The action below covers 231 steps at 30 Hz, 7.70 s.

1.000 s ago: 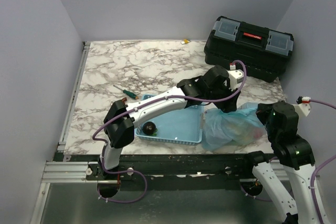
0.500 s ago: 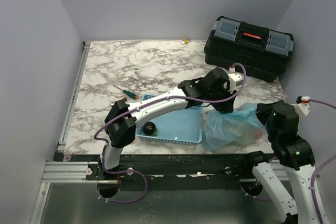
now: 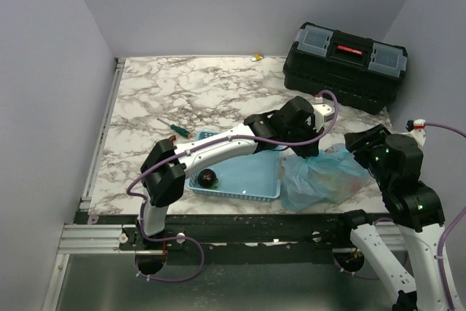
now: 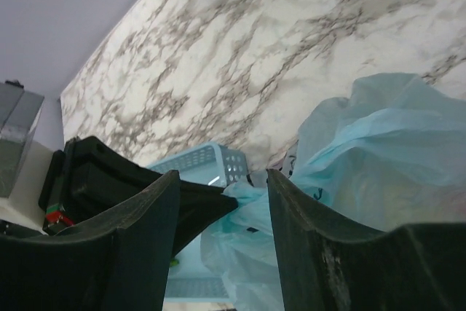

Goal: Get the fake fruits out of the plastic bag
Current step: Untie the plastic bag at the center of the board.

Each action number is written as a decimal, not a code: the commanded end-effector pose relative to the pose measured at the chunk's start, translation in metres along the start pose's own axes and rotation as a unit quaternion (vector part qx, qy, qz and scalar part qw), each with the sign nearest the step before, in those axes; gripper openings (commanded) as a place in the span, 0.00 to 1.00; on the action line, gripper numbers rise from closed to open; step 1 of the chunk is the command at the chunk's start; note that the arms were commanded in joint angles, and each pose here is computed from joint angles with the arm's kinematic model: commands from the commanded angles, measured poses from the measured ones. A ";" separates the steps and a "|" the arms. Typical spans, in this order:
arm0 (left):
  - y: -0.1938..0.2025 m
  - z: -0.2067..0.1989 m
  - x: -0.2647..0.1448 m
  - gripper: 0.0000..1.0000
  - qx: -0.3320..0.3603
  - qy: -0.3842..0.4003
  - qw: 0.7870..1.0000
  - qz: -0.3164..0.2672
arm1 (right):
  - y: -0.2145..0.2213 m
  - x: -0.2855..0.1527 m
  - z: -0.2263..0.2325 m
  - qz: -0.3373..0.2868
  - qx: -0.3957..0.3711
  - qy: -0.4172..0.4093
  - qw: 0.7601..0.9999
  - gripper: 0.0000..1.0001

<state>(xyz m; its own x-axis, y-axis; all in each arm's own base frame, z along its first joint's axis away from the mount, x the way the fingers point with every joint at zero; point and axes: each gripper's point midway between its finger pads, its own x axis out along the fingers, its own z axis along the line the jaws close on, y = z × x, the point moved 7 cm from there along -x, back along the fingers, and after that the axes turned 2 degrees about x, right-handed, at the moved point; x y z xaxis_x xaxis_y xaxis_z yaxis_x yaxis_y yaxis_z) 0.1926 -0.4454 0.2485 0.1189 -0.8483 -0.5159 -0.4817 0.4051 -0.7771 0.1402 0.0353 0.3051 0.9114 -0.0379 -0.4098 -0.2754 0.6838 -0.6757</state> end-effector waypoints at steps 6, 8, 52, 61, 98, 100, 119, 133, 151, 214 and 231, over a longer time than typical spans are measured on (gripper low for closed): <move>-0.018 -0.006 -0.014 0.00 -0.004 -0.007 1.000 -0.028 | 0.030 -0.007 -0.004 0.099 0.006 -0.024 0.995 0.55; -0.018 -0.007 -0.015 0.00 -0.003 -0.006 1.000 -0.029 | 0.033 -0.007 -0.006 0.107 0.011 -0.022 0.994 0.54; 0.001 -0.019 -0.026 0.00 -0.027 0.027 0.999 -0.023 | 0.031 0.022 -0.040 -0.022 0.093 0.073 0.993 0.15; 0.011 -0.011 -0.024 0.00 -0.038 0.001 0.999 -0.025 | -0.005 0.009 -0.031 -0.103 0.053 0.080 0.990 0.06; -0.050 -0.029 -0.091 0.00 0.018 -0.014 0.986 -0.166 | -0.080 0.076 0.037 -0.202 0.002 0.122 0.972 0.01; -0.047 -0.026 -0.090 0.00 0.013 -0.015 0.987 -0.162 | -0.082 0.079 0.038 -0.204 -0.005 0.129 0.971 0.01; -0.038 -0.038 -0.114 0.76 0.088 -0.033 0.980 -0.177 | -0.020 0.066 0.022 -0.044 -0.019 0.046 0.998 0.05; -0.032 -0.087 -0.070 0.99 0.366 -0.128 0.904 -0.179 | -0.028 0.049 0.028 -0.054 -0.005 0.025 0.998 0.06; -0.045 -0.089 -0.039 0.60 0.365 -0.165 0.897 -0.186 | -0.024 0.044 0.021 -0.054 -0.003 0.030 0.998 0.06; -0.021 -0.006 -0.087 0.36 -0.155 0.062 0.971 -0.171 | -0.017 0.037 0.046 0.127 -0.127 -0.110 0.978 0.80; -0.029 -0.040 -0.096 0.99 0.115 -0.071 0.981 -0.139 | 0.010 0.048 0.038 0.170 -0.060 -0.121 0.976 0.60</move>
<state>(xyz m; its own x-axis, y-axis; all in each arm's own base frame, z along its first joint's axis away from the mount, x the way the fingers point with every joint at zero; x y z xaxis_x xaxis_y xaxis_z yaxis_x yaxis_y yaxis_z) 0.1753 -0.3878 0.3214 0.2715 -0.9174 -0.2910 -0.4794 0.1333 -0.8674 0.1957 0.0612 0.2936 0.7951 0.3107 -0.5209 -0.6034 0.4921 -0.6274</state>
